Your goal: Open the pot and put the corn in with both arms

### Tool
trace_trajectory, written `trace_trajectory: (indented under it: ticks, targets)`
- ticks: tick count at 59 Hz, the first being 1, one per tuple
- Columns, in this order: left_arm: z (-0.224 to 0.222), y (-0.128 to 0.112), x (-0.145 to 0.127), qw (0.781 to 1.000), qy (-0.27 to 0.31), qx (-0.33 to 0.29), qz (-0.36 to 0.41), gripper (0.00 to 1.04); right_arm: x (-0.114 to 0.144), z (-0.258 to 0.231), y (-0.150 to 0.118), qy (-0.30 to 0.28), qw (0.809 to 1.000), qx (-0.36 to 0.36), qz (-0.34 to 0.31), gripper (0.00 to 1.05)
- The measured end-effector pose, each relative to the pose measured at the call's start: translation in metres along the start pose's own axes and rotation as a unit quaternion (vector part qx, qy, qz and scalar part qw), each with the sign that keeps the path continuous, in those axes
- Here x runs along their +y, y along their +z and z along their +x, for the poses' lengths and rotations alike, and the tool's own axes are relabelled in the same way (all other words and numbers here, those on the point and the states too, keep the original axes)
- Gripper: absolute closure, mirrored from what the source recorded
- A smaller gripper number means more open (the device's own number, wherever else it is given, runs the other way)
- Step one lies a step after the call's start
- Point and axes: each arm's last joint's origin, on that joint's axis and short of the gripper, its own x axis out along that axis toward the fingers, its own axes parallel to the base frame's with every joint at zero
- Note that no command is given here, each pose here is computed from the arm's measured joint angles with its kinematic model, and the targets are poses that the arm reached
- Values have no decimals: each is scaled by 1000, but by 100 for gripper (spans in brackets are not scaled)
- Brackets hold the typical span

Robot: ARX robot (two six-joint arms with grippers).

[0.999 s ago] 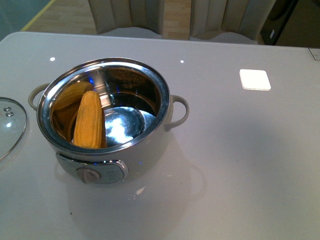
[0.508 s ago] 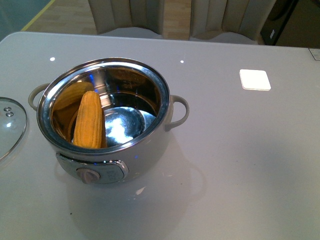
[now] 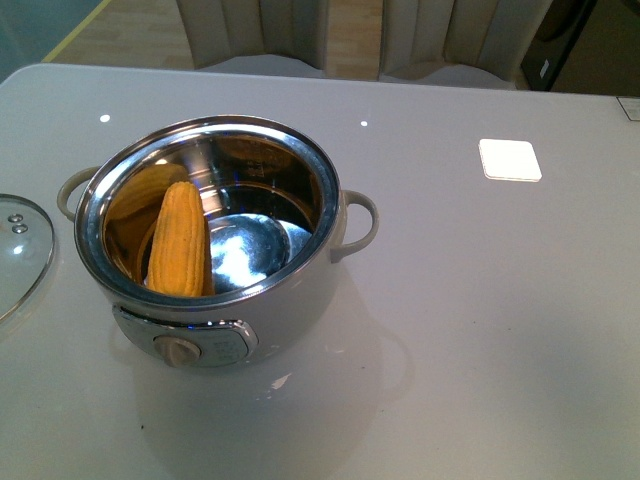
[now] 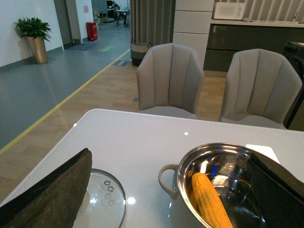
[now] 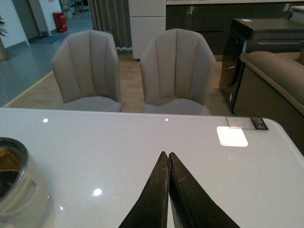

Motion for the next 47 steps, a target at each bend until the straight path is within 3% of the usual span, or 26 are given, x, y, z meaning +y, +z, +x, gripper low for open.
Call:
trace_trajectory:
  ticks: [47]
  targets:
    - [0, 0, 0, 1000, 0, 0, 0, 7, 0, -22, 2, 0, 1000, -4, 0, 103]
